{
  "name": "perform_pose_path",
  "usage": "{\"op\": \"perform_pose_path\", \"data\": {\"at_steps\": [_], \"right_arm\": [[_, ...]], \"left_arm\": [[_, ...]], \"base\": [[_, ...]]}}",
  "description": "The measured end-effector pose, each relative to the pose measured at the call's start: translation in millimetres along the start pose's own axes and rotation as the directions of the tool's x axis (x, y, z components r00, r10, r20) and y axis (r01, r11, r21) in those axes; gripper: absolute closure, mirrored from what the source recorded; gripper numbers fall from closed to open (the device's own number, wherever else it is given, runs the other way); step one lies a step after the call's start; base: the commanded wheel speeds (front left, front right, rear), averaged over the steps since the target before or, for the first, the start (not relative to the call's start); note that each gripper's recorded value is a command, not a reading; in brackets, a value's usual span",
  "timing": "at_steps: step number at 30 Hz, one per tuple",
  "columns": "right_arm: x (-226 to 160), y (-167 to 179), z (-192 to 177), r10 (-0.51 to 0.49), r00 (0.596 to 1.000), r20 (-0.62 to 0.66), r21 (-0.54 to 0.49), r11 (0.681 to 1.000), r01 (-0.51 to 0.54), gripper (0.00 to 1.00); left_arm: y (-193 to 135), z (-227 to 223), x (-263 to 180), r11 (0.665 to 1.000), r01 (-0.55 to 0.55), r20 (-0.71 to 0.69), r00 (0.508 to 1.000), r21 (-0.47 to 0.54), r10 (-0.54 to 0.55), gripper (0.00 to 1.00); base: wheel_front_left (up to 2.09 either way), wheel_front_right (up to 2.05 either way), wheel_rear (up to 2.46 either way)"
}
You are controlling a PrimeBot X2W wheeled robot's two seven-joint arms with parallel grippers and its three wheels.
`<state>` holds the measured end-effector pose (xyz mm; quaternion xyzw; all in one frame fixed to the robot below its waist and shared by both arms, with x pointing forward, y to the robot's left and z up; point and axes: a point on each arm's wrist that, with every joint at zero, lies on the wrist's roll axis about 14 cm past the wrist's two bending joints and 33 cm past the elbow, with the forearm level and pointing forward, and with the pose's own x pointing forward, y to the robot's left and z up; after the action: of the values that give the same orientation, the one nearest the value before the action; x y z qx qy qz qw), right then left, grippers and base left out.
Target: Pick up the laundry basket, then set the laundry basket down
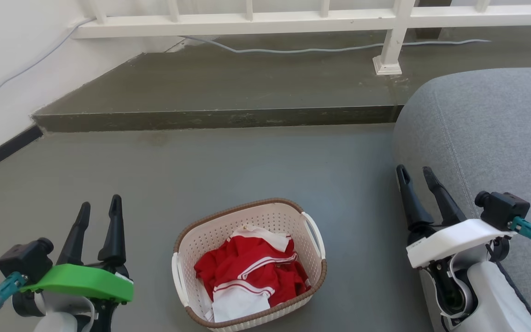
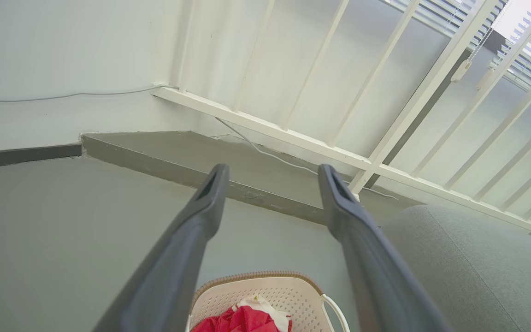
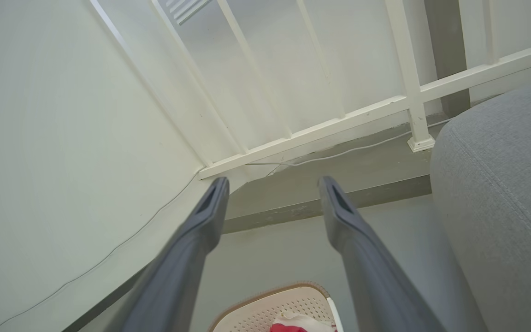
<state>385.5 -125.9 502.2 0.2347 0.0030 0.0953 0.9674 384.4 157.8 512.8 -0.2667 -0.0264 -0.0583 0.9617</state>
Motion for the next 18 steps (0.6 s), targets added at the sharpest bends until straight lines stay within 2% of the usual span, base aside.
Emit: {"op": "perform_pose_path", "data": {"at_steps": [13,18], "right_arm": [[-1,10,-4,0.051,0.999,0.003,-0.160,0.986,-0.049,0.00],[-1,10,-4,0.050,0.999,0.005,-0.164,0.985,-0.048,0.00]], "left_arm": [[-18,4,1,0.988,0.070,0.027,0.997,0.140,-0.074,0.00],[-18,4,1,0.985,0.072,0.026,0.997,0.154,-0.077,0.00]], "base": [[0.00,0.00,0.00],[0.00,0.00,0.00]]}}
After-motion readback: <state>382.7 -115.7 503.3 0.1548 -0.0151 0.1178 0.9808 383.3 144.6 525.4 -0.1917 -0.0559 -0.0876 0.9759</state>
